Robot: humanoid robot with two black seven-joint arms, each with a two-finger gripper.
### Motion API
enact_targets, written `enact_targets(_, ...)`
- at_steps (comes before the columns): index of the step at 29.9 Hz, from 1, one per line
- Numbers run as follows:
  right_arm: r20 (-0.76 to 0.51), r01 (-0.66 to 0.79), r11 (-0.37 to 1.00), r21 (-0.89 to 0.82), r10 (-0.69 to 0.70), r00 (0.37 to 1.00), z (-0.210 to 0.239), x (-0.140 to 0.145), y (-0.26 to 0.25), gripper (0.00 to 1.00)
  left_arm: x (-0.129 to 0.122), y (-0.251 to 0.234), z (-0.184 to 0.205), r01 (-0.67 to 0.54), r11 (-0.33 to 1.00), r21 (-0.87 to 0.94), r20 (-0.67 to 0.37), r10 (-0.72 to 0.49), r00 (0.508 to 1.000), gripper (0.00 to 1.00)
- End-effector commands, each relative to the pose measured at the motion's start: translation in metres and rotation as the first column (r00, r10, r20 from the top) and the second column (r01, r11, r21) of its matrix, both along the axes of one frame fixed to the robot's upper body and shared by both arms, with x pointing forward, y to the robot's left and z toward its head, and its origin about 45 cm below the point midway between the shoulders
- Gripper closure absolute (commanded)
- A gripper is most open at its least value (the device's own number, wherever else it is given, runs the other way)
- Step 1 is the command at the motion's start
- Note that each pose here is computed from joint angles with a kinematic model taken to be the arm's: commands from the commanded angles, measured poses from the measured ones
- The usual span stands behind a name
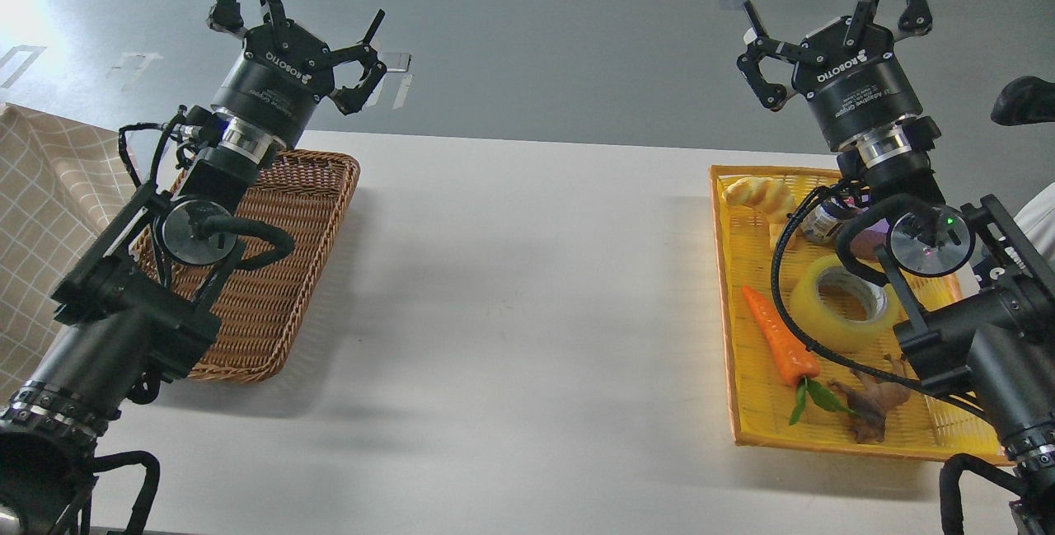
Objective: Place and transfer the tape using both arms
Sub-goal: 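Raise the right arm up and away from the yellow tray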
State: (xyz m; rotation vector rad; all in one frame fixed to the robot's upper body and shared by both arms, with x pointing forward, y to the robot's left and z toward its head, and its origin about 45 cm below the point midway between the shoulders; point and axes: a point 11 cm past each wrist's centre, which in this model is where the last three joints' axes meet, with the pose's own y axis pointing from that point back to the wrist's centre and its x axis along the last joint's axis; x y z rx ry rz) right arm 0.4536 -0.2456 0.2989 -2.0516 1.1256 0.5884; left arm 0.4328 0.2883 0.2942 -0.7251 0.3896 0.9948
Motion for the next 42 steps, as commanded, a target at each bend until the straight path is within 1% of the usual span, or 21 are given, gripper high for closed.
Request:
enact_targets(1,-0.001,0.005,1.000,-0.001,-0.005,1.000,0.000,0.000,-0.002,0.00,0.000,-0.001,-0.001,0.001,1.000,0.001,-0.003,-0.001,1.000,0.02)
enact_targets(18,0.012,0.014,1.000,-0.001,-0.014,1.000,0.003,0.001,-0.007,0.00,0.001,-0.001,0.000,0.001,1.000,0.000,-0.001,-0.001,1.000,0.02)
enact_targets(23,0.019,0.018,0.999,-0.043,-0.017,1.000,0.009,0.001,-0.016,0.00,0.000,-0.002,-0.001,0.002,1.000,-0.003,-0.003,-0.002,1.000,0.02)
enact_targets(25,0.032,0.032,0.996,-0.080,-0.029,0.999,0.014,0.000,-0.029,0.00,0.000,-0.002,-0.001,0.003,1.000,-0.004,-0.003,-0.003,1.000,0.02)
enact_targets(31,0.043,0.022,0.956,-0.291,-0.010,0.999,0.026,-0.004,-0.051,0.00,0.001,-0.003,-0.001,0.005,1.000,-0.006,-0.002,-0.005,1.000,0.02)
enact_targets(35,0.051,-0.001,0.893,-0.450,0.026,0.998,0.030,-0.010,-0.058,0.00,0.000,-0.003,-0.001,0.003,1.000,-0.007,-0.003,-0.003,1.000,0.02)
enact_targets(36,0.051,-0.001,0.893,-0.451,0.027,0.998,0.030,-0.010,-0.058,0.00,0.000,-0.003,-0.001,0.003,1.000,-0.007,-0.003,-0.003,1.000,0.02)
enact_targets(39,0.060,-0.003,0.845,-0.535,0.042,0.997,0.030,-0.017,-0.063,0.00,0.000,-0.003,-0.001,0.003,1.000,-0.007,-0.003,-0.003,1.000,0.02)
enact_targets(42,0.072,0.014,0.772,-0.636,0.042,0.996,0.033,-0.024,-0.077,0.00,0.001,-0.003,0.000,0.003,1.000,-0.006,-0.001,-0.003,1.000,0.02)
